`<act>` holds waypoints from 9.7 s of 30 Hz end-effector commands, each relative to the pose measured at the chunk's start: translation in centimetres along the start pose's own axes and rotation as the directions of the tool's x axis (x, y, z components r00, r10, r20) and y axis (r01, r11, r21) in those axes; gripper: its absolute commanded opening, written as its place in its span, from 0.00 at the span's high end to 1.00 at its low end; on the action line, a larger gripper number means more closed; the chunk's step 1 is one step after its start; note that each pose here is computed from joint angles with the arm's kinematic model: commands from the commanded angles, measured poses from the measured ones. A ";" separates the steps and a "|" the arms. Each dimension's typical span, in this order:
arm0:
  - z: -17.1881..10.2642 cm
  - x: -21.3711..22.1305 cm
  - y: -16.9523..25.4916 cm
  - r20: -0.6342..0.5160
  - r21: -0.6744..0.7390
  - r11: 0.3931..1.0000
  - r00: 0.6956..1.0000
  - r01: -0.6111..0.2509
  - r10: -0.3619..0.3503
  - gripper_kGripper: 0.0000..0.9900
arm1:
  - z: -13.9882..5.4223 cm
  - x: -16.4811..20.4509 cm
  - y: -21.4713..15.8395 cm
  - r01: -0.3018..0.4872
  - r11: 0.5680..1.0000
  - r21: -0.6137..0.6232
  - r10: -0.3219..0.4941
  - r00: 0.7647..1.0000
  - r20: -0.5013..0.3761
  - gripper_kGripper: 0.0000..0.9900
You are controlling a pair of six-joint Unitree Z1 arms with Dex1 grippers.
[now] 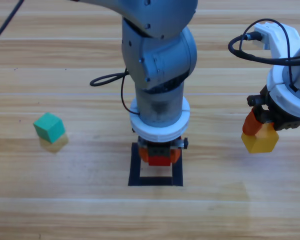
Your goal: Stack the blocks in the rectangular block: red at the bottom, yellow in the middle, green on top
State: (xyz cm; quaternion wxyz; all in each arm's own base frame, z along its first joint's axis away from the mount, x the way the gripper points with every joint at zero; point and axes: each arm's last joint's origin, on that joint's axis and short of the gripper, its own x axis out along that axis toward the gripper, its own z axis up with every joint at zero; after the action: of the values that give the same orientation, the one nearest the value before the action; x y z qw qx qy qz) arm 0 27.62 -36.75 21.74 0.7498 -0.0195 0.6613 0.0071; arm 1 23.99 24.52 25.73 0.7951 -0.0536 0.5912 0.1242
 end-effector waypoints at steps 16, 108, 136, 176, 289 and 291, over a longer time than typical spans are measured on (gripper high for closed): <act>0.5 5.0 0.0 -0.063 -0.020 0.998 0.996 -0.061 0.060 0.90 | 0.0 1.4 1.2 0.018 1.000 -0.025 -0.018 1.000 -0.022 1.00; -6.6 -17.5 25.3 0.286 -0.023 0.999 0.958 0.023 -0.016 0.06 | 2.1 6.2 14.7 0.065 0.995 -0.075 -0.072 0.994 -0.085 1.00; -6.5 -15.8 25.9 0.259 -0.039 0.999 0.966 0.029 -0.018 0.06 | 2.0 7.9 18.0 0.107 0.989 -0.098 -0.114 0.991 -0.067 1.00; -6.2 -12.7 26.5 0.229 -0.044 0.998 0.973 0.044 -0.033 0.06 | 1.4 6.9 19.2 0.137 0.983 -0.120 -0.140 0.990 -0.019 1.00; 7.0 -1.4 21.4 -0.025 -0.753 0.657 1.000 -0.028 0.013 0.05 | -8.2 -5.7 -0.2 -0.249 0.762 -0.598 0.425 0.889 0.172 0.00; 7.0 -0.5 21.0 -0.037 -0.754 0.655 0.999 -0.054 0.040 0.06 | -8.2 -5.7 -0.2 -0.246 0.763 -0.598 0.423 0.889 0.174 0.00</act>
State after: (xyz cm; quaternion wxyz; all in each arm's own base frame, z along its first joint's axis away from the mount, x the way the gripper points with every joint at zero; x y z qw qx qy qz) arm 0 33.46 -13.48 25.42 0.6723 -0.3469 0.5912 0.2795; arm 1 14.53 22.52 29.06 0.7762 -0.1566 0.4024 0.4595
